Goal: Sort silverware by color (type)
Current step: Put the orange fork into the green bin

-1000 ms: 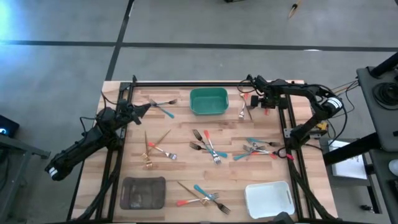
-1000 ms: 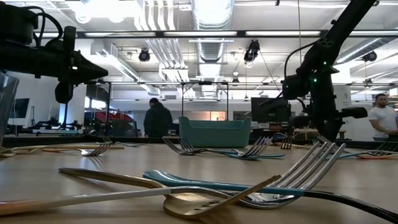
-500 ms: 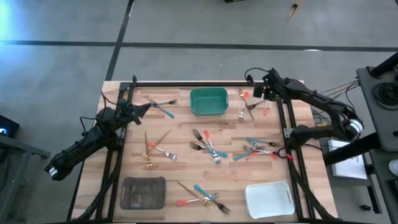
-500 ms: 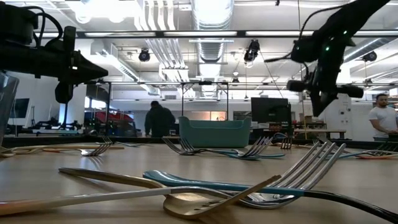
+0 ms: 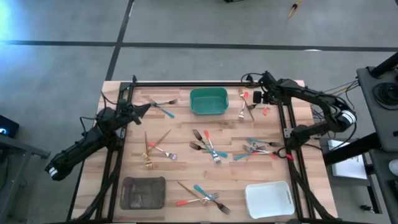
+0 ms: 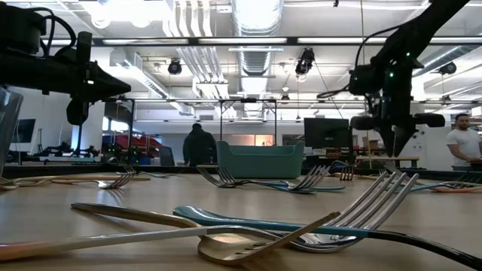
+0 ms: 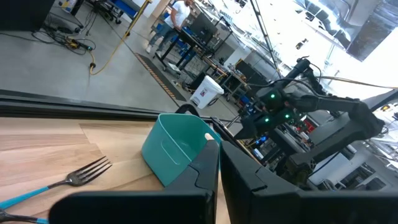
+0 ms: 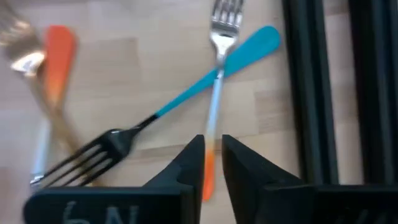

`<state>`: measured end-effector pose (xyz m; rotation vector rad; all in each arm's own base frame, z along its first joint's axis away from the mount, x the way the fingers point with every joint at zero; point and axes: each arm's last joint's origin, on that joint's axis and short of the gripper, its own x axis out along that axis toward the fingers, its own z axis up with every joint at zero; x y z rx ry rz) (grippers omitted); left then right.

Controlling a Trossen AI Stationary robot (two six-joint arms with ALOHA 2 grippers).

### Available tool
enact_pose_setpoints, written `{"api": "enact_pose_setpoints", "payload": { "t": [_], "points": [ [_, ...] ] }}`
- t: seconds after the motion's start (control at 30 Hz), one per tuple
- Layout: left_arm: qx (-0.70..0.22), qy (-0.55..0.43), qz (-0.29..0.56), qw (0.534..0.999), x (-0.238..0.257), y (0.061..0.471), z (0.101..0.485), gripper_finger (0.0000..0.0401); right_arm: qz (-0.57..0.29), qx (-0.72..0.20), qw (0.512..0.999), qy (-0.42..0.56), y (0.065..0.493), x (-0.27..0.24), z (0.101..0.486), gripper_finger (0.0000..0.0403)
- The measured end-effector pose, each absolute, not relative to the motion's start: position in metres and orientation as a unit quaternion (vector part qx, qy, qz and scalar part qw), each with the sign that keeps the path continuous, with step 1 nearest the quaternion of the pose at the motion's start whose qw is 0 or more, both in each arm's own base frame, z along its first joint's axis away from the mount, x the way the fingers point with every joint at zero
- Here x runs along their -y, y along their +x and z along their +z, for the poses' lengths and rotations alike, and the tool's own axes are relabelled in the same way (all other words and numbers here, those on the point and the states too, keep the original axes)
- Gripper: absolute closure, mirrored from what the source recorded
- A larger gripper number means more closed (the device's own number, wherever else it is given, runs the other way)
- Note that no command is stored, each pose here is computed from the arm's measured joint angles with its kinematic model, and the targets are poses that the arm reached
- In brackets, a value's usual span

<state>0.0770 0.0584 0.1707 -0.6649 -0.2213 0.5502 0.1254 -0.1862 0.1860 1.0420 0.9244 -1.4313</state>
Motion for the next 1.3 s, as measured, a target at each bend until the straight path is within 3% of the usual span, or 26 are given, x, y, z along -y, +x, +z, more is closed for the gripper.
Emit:
{"api": "enact_pose_setpoints", "payload": {
  "t": [0.23,0.43,0.7,1.07,1.3],
  "points": [
    [0.107,-0.322,0.266,0.902,-0.058,0.077,0.171,0.0401,-0.619,-0.384,0.503,0.465,0.129,0.192,0.172,0.0291],
    [0.107,-0.322,0.266,0.902,-0.058,0.077,0.171,0.0401,-0.632,-0.393,0.463,0.481,0.133,0.198,0.151,0.0284],
    [0.107,-0.322,0.266,0.902,-0.058,0.077,0.171,0.0401,-0.661,-0.377,0.429,0.487,0.139,0.208,0.131,0.0312],
    [0.107,-0.322,0.266,0.902,-0.058,0.077,0.171,0.0401,-0.670,-0.369,0.427,0.482,0.140,0.209,0.130,0.0383],
    [0.107,-0.322,0.266,0.902,-0.058,0.077,0.171,0.0401,-0.670,-0.372,0.424,0.482,0.138,0.208,0.131,0.0391]
  ]
}}
